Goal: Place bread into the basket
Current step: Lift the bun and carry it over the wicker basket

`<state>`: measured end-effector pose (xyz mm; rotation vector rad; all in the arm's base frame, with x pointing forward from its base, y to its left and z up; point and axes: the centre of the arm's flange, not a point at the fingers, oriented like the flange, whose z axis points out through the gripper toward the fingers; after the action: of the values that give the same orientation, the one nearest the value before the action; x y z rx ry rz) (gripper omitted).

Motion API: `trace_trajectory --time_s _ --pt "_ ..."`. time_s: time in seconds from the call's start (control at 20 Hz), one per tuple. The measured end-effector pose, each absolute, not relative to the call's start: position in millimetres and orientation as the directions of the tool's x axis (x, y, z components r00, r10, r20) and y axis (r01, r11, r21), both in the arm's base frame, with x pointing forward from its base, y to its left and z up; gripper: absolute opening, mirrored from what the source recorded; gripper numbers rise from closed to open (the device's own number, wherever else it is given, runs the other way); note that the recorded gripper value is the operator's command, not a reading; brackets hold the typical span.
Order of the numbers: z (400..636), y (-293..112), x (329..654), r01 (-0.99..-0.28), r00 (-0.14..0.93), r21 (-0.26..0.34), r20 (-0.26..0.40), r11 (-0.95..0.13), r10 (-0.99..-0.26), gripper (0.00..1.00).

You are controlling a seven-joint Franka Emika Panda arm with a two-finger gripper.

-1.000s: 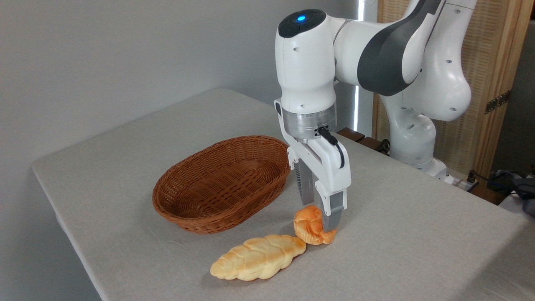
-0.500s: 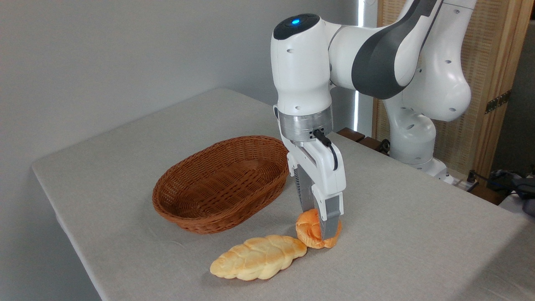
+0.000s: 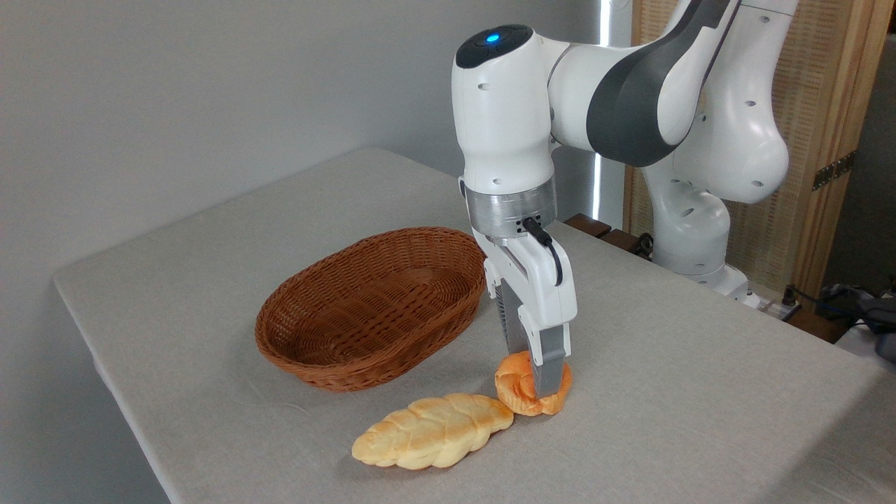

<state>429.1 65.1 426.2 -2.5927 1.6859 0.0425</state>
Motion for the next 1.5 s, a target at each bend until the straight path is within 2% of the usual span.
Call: trace_trajectory --time_s 0.4,0.6,0.75,0.9,1.05,1.15,1.3,1.4,1.5 --pt "426 65 429 -0.915 0.405 -0.025 -0.05 -0.404 -0.913 0.28" --pt "430 64 429 -0.91 0.415 -0.026 -0.03 -0.414 -0.909 0.28" --pt "450 62 435 -0.892 0.452 0.0 0.032 -0.452 -0.892 0.29" --pt "496 64 445 -0.866 0.498 0.018 0.097 -0.499 -0.861 0.31" --pt "539 65 456 -0.815 0.578 0.033 0.131 -0.579 -0.805 0.36" --pt "555 57 466 -0.754 0.655 0.063 0.157 -0.654 -0.739 0.36" --pt "556 20 481 -0.634 0.772 0.141 0.175 -0.76 -0.611 0.36" --pt "547 -15 488 -0.574 0.818 0.177 0.144 -0.799 -0.556 0.36" --pt "535 -51 496 -0.547 0.837 0.188 0.101 -0.815 -0.538 0.38"
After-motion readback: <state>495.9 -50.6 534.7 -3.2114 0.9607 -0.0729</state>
